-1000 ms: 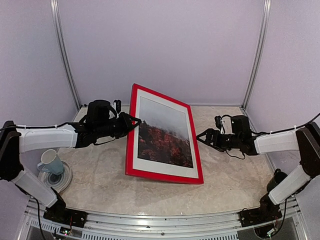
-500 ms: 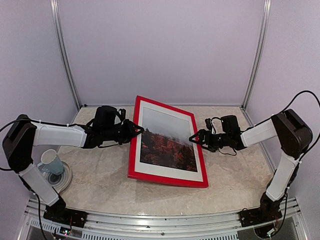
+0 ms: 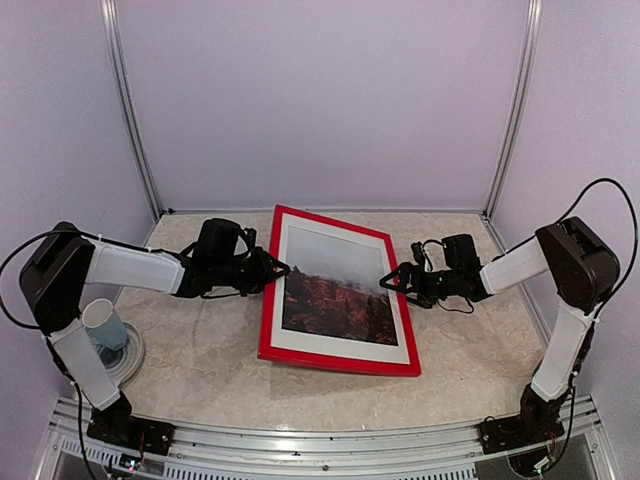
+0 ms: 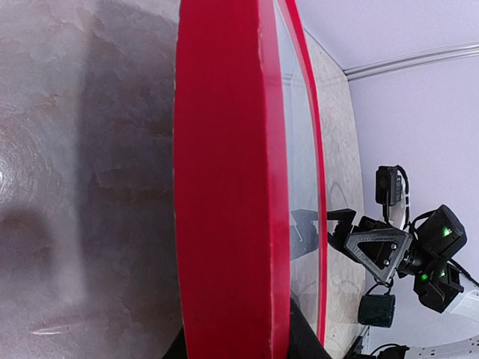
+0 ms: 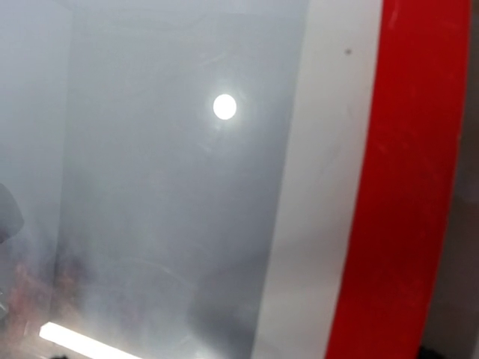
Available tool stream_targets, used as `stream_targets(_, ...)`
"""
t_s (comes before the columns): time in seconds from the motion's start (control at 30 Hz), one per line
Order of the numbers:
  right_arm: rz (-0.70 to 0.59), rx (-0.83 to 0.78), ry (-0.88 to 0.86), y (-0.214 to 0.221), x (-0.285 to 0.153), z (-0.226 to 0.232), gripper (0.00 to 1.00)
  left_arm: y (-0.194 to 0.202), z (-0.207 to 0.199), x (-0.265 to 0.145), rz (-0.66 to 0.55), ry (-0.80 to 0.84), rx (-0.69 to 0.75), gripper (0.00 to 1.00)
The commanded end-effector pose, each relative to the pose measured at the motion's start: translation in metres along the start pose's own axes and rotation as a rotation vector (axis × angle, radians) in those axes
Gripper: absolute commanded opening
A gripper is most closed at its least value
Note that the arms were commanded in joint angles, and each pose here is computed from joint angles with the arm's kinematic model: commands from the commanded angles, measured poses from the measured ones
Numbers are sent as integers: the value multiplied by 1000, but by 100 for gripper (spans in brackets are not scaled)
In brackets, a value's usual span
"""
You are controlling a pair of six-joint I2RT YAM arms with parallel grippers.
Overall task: Put the photo into the frame
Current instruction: Turn over the photo frame.
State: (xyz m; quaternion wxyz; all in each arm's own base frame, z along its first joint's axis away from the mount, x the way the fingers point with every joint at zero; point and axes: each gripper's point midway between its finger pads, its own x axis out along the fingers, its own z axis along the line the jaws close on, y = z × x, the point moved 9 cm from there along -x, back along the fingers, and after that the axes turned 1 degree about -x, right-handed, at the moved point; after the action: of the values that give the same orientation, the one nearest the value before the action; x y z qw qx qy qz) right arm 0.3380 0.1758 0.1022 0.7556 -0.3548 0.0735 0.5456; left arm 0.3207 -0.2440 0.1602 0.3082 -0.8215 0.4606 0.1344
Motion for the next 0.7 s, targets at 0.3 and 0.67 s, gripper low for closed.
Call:
stream_targets(0.3, 9, -13, -26, -3, 1, 5, 99, 3, 18, 15, -19, -119, 249, 25)
stream_targets(0.67, 14, -9, -24, 2, -1, 4, 99, 6, 22, 17, 0, -120, 245, 40)
